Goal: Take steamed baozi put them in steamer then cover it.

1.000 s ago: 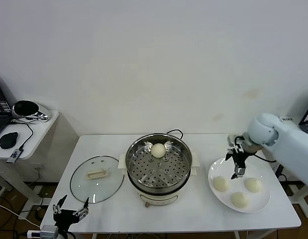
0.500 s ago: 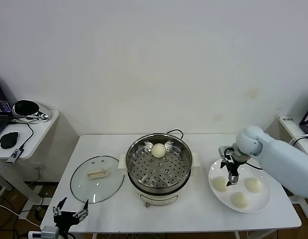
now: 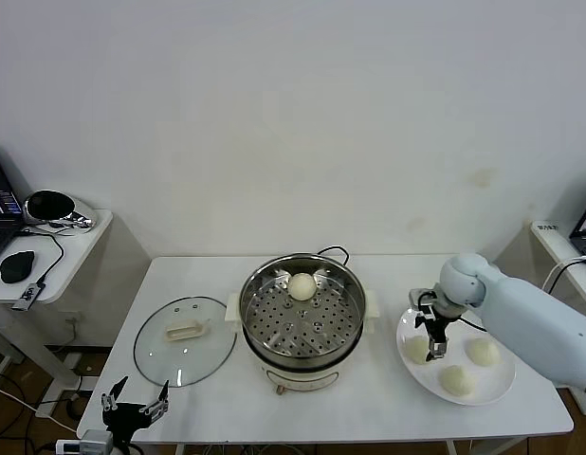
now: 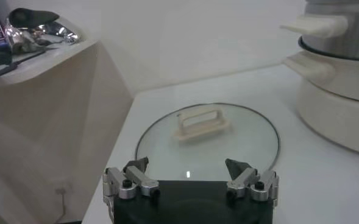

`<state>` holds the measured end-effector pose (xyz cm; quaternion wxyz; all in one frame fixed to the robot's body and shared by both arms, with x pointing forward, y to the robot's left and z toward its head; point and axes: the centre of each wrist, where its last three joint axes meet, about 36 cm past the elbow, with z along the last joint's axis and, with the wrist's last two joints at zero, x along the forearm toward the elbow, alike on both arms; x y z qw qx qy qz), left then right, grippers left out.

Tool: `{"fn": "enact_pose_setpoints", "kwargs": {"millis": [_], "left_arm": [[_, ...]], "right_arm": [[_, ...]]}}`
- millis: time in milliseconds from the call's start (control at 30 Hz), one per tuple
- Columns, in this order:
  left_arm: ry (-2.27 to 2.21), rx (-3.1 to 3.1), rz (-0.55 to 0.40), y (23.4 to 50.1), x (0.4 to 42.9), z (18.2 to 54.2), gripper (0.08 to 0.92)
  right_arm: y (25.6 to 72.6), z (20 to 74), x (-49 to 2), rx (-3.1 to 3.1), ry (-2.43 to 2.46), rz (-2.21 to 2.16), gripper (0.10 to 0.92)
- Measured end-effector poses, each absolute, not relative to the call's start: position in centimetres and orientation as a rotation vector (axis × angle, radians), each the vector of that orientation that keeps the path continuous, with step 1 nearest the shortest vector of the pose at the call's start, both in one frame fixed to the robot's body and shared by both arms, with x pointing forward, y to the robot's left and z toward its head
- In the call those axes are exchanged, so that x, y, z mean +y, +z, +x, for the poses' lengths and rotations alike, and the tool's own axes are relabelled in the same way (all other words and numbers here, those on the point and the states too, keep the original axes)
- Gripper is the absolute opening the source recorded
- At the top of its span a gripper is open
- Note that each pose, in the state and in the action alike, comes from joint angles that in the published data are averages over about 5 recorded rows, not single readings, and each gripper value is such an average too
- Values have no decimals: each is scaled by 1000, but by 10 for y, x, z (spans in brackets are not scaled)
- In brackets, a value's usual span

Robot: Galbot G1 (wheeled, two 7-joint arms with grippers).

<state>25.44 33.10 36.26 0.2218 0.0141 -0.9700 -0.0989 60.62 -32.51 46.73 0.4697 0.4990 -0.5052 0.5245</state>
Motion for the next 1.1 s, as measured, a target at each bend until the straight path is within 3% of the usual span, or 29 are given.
{"fn": "enact_pose_setpoints", "kwargs": {"millis": [467, 767, 1100], "left_arm": [[-268, -2674, 37, 359, 331, 255, 823], [-265, -2673, 34, 358, 329, 255, 823], [-268, -2679, 36, 359, 329, 258, 823]], "right_arm": [[455, 606, -327, -1249, 1281, 1212, 814], [454, 606, -329, -1266, 1270, 1198, 613], [478, 608, -342, -1294, 1259, 1177, 577]]}}
